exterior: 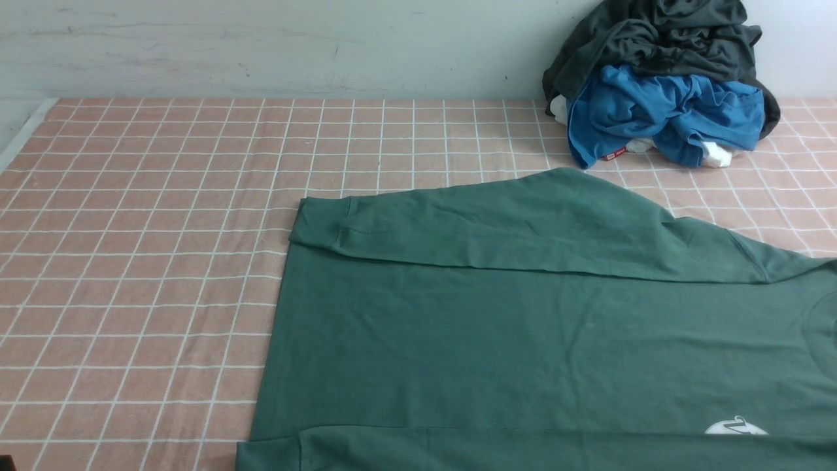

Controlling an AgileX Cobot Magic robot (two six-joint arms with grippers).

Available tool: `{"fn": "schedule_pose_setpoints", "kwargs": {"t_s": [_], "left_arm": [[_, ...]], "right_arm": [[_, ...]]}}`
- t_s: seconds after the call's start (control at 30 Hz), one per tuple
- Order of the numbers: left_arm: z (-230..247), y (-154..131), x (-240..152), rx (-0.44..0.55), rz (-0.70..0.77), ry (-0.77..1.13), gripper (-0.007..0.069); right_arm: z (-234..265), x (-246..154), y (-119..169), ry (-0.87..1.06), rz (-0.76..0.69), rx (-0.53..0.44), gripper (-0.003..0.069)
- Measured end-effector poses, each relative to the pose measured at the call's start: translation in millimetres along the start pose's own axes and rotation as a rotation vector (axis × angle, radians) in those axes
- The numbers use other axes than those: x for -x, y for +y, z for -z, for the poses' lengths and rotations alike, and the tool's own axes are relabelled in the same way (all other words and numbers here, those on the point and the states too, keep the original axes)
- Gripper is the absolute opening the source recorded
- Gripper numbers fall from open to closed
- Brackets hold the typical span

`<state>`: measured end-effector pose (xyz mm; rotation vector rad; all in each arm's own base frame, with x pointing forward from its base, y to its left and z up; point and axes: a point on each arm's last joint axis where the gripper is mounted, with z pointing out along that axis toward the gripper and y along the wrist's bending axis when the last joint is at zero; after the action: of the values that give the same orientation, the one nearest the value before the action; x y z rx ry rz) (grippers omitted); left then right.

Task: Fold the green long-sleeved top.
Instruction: Use the left arm to clamp the cuff closest to it

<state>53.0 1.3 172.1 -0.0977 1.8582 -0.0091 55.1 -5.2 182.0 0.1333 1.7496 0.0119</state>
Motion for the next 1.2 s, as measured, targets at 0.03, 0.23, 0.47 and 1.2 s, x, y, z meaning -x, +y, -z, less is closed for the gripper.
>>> {"fn": "schedule_pose_setpoints", "kwargs": {"t_s": [0.03,0.23,0.47,1.2], "left_arm": [[0,0,0,-0.004,0.009,0.0,-0.0007],[0,-7,1,-0.082,0.27,0.0,-0.0007],[4,-23,10,-0.29,0.943,0.02,-0.0007],[33,-45,84,-0.438,0.27,0.148,-0.0007]], "right_arm": [[0,0,0,0.0,0.0,0.0,-0.0014],[0,0,1,0.003,-0.13,0.013,-0.0014],[0,0,10,0.04,-0.813,0.106,-0.0014],[8,67,19,0.038,-0.418,0.136,-0.0014]]}}
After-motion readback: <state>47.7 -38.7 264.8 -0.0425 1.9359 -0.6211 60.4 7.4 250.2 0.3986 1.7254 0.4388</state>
